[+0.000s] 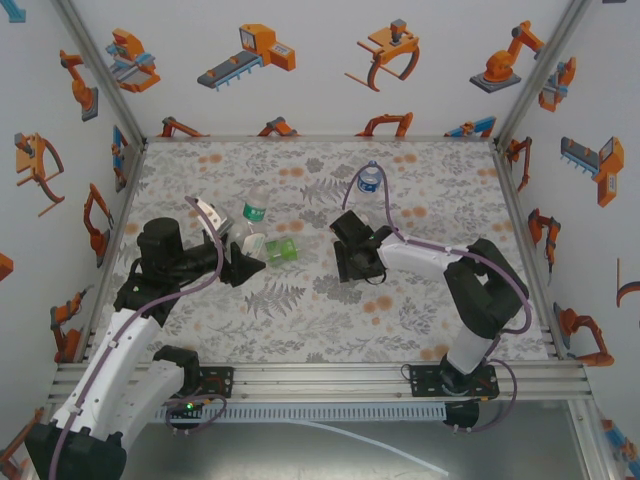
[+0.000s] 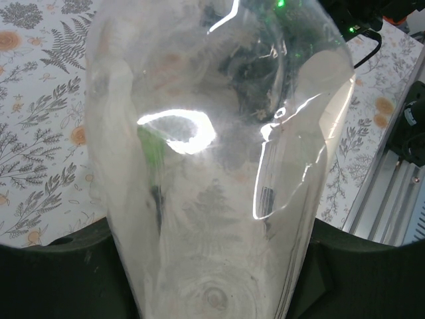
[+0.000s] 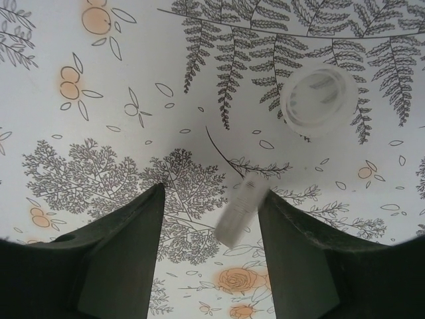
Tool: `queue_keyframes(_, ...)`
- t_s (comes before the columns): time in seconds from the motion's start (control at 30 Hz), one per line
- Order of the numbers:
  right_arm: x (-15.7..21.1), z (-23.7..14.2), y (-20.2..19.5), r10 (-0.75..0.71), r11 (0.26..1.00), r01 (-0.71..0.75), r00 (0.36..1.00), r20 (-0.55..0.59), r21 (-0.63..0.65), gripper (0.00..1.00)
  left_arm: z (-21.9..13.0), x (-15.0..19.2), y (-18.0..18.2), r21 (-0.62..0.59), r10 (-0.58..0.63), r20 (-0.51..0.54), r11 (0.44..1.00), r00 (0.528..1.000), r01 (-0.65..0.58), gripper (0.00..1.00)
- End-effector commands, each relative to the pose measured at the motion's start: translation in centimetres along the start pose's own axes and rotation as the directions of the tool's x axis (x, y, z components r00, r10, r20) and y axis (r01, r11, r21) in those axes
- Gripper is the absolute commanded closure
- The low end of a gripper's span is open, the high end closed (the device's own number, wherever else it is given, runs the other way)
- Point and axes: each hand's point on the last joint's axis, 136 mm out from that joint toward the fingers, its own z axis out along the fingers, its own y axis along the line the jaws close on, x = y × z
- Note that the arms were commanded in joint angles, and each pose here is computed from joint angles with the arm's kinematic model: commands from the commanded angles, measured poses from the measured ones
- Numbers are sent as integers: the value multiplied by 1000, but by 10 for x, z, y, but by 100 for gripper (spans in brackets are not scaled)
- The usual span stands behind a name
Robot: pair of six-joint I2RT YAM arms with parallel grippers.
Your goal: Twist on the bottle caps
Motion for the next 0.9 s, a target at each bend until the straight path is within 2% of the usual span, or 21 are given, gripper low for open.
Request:
queue_keyframes(0.0,9,8,-6,-1,1000,2,1000,-29,18,47,-1,-7,-7,30,31,9,999,999,-31,100)
queue_keyframes(0.13,11,9,-6,6,1000,-5,999,-32,9,52,-1,-6,-8,30,30,5,999,1000,-30,100)
queue_keyframes(0.23,11,9,-6,24,1000,-24,999,-31,-4,60,-1,-6,-9,34,31,3,999,1000,-31,100)
queue_keyframes(0.4,7,3,2,79,992,-80,997,-12,-93,75,0,-5,-9,36,34,0,999,999,-34,100)
queue_keyframes(0.5,2,-2,12,114,977,-111,994,4,-181,79,1,-5,-10,39,34,-1,999,999,-34,100)
queue_keyframes(0.73,-3,-12,28,252,877,-229,968,-1,-423,80,1,-4,-10,40,33,-6,999,999,-33,100)
queue_keyframes(0.87,13,-10,12,351,812,-331,935,-51,-481,75,2,-4,-10,43,35,-7,998,999,-35,100)
